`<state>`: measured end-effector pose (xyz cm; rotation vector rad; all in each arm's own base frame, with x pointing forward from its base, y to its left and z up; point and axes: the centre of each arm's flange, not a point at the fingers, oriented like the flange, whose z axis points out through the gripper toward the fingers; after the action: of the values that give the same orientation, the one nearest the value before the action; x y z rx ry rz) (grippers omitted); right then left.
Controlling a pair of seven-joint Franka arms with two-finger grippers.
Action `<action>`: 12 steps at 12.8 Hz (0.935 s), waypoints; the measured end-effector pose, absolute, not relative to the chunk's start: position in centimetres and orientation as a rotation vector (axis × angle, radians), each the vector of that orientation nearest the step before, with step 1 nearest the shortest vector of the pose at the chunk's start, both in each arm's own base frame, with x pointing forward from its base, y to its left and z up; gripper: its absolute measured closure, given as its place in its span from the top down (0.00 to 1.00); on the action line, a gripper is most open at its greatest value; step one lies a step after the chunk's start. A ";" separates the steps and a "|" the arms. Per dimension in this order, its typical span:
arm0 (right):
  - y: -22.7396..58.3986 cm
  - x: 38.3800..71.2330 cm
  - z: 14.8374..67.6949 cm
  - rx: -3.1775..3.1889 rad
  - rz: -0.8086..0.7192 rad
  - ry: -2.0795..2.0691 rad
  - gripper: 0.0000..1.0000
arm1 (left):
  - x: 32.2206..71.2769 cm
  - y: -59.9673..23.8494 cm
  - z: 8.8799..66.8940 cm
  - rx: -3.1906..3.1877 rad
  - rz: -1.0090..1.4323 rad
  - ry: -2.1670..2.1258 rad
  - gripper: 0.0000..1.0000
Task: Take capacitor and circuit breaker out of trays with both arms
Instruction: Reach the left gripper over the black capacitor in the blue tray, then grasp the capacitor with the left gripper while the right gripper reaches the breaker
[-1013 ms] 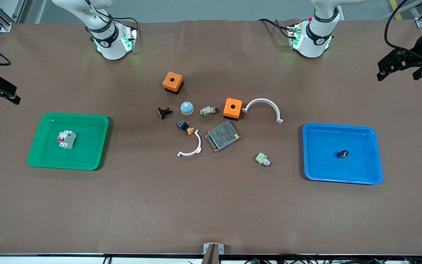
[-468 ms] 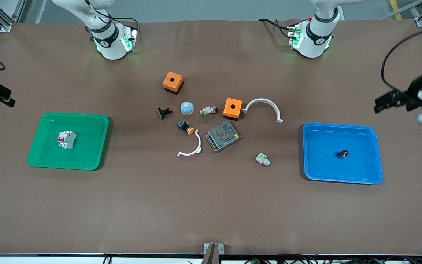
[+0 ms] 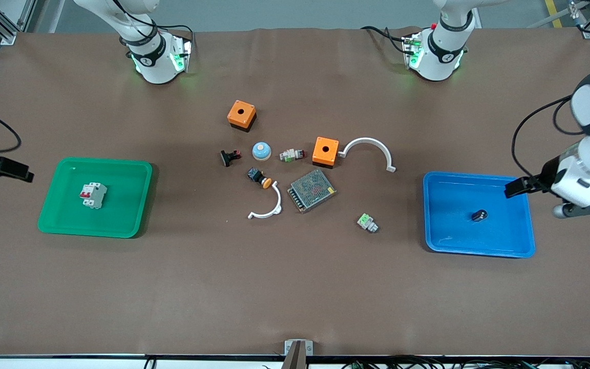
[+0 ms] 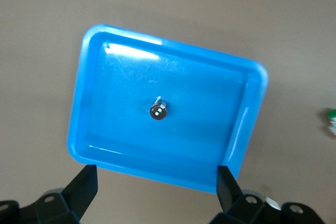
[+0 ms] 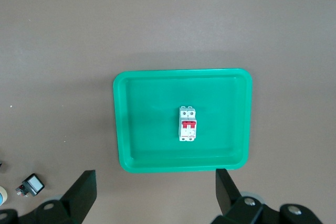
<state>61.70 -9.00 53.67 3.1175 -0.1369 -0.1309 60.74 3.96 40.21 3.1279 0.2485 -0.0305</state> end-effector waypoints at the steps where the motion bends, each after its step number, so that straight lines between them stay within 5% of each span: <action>1: -9.0 61.8 53.3 3.118 -0.139 -0.137 0.99 | 60.8 4.9 37.8 3.123 -0.036 0.273 1.00; 7: -12.8 61.1 47.8 3.118 -0.164 -0.207 0.99 | 61.4 7.0 24.0 3.092 -0.113 0.326 0.99; 12: -13.2 58.3 37.5 3.120 -0.174 -0.225 0.99 | 61.6 6.9 21.1 3.082 -0.111 0.356 0.89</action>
<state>58.32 -13.24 37.54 3.1201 -0.2247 -0.1744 61.63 6.88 21.08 3.0823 0.3562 -0.1111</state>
